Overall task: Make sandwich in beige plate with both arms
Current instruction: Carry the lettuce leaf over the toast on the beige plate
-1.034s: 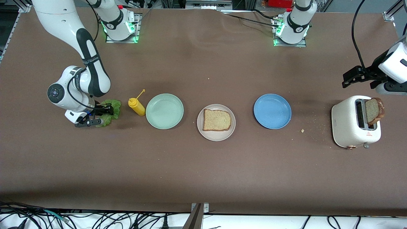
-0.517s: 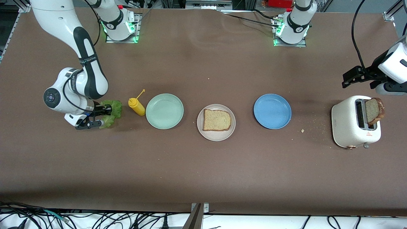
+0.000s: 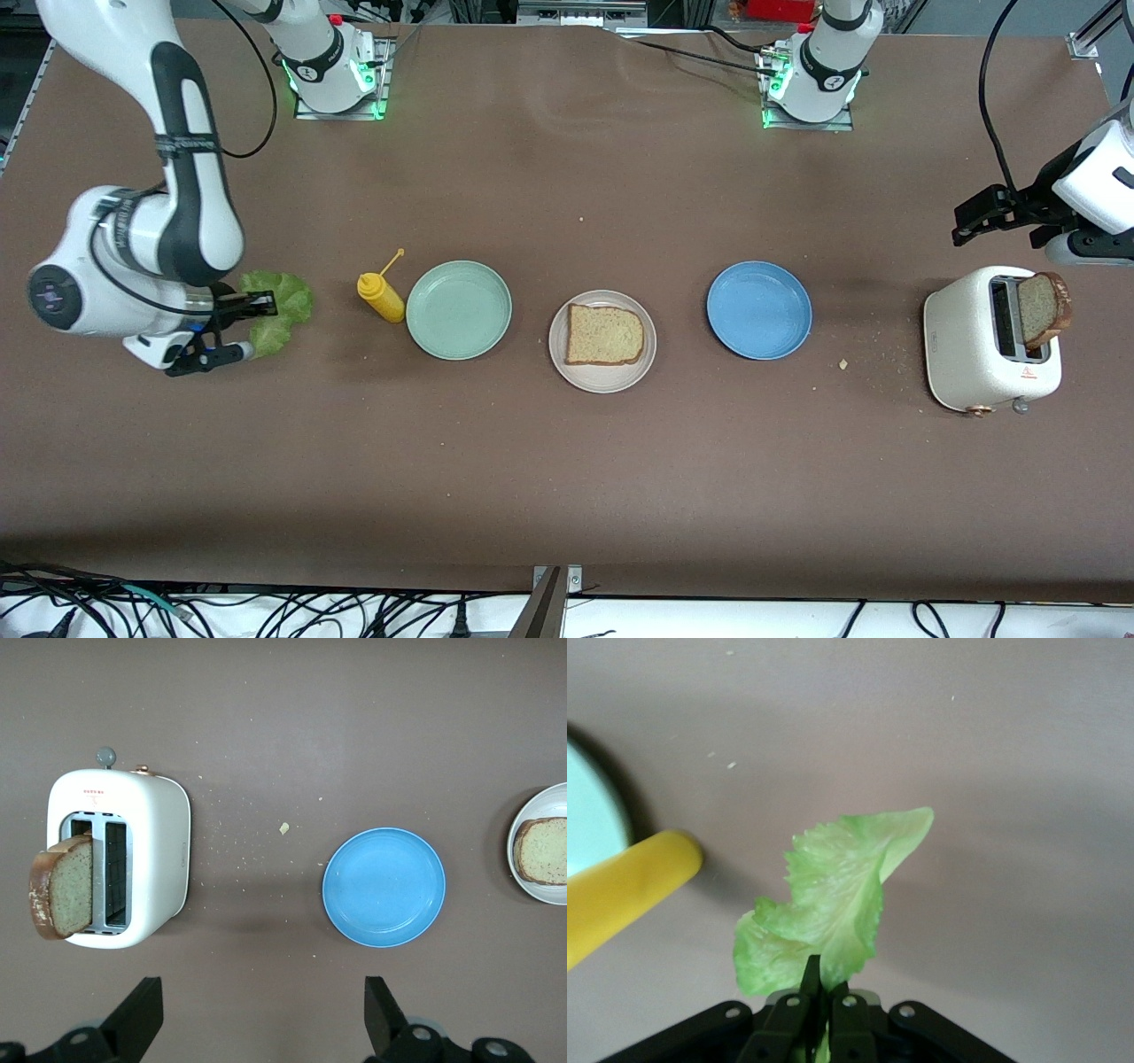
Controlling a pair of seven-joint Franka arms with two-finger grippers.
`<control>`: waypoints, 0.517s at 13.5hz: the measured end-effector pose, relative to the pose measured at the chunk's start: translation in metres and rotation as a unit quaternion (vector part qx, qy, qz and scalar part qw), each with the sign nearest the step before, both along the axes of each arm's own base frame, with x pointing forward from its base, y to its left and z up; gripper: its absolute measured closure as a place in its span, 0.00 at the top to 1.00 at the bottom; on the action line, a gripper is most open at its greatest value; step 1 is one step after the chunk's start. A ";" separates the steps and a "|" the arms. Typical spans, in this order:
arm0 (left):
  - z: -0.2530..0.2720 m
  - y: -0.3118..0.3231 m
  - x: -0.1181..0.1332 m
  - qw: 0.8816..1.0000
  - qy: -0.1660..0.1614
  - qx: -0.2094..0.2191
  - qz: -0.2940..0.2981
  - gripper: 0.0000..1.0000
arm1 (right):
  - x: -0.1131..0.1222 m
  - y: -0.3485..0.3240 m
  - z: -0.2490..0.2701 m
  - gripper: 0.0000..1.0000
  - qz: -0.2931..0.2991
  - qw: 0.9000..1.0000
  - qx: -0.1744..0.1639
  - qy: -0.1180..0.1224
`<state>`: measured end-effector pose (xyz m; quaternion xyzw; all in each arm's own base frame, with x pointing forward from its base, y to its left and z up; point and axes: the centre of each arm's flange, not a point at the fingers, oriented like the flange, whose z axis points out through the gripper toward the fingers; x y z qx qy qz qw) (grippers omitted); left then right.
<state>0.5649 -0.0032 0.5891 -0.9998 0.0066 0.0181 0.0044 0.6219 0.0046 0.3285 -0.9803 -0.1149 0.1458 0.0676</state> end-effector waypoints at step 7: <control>-0.001 0.000 0.000 1.000 0.000 0.000 0.000 1.00 | 0.009 0.088 0.115 0.05 -0.033 0.999 -0.010 0.036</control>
